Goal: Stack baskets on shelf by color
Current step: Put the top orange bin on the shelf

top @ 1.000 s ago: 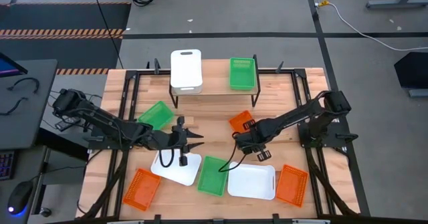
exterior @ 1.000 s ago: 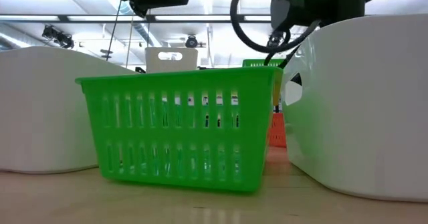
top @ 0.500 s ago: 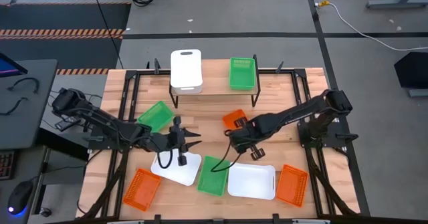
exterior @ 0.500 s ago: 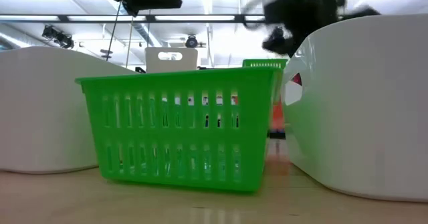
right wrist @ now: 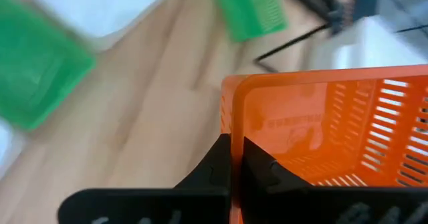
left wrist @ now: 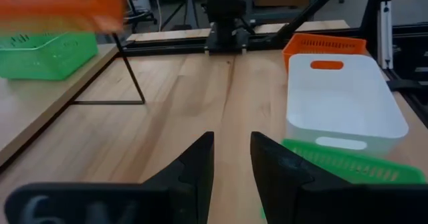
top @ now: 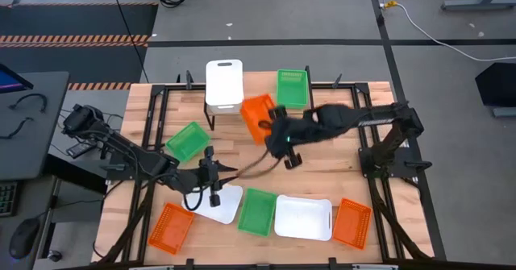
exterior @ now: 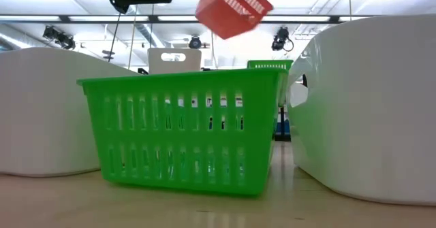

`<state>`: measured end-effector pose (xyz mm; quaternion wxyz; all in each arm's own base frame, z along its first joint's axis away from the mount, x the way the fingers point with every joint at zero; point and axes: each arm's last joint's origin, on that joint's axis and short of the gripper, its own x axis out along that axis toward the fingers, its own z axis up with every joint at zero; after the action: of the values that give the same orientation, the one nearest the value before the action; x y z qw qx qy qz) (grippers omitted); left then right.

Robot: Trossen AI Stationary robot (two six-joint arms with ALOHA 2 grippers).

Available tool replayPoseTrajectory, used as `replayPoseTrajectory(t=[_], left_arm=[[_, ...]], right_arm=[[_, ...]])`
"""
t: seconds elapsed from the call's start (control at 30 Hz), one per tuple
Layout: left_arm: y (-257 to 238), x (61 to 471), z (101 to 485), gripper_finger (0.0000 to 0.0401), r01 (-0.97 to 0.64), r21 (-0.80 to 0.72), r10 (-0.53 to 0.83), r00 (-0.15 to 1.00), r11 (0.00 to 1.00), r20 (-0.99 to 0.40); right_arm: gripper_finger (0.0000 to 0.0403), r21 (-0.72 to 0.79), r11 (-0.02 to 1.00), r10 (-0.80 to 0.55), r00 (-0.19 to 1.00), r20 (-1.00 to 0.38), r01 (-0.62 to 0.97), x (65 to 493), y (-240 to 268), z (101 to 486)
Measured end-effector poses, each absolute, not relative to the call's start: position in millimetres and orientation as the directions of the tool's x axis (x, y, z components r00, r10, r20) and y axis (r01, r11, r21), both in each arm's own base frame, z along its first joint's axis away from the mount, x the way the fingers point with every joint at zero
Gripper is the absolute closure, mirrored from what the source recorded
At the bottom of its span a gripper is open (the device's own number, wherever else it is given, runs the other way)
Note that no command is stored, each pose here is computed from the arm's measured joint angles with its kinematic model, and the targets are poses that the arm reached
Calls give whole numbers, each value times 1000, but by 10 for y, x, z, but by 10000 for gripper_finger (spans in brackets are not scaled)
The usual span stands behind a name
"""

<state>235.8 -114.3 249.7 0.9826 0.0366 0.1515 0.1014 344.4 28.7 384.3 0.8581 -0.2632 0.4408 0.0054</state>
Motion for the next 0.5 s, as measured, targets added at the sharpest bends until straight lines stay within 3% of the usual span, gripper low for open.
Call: replayPoseTrajectory(t=[0.13,0.3,0.5], left_arm=[[-1194,2325,2499,298,-197,114,222,933,974,-282],[-1194,2316,2502,298,-235,126,262,927,964,-269],[-1186,2318,2504,298,-247,129,273,924,960,-266]], right_arm=[[395,-447,880,-240,663,-709,-159,3501,-9,3957],[395,-362,925,-162,742,-650,-115,3576,-355,4019],[395,-356,933,-210,735,-644,-45,3586,-646,3993]])
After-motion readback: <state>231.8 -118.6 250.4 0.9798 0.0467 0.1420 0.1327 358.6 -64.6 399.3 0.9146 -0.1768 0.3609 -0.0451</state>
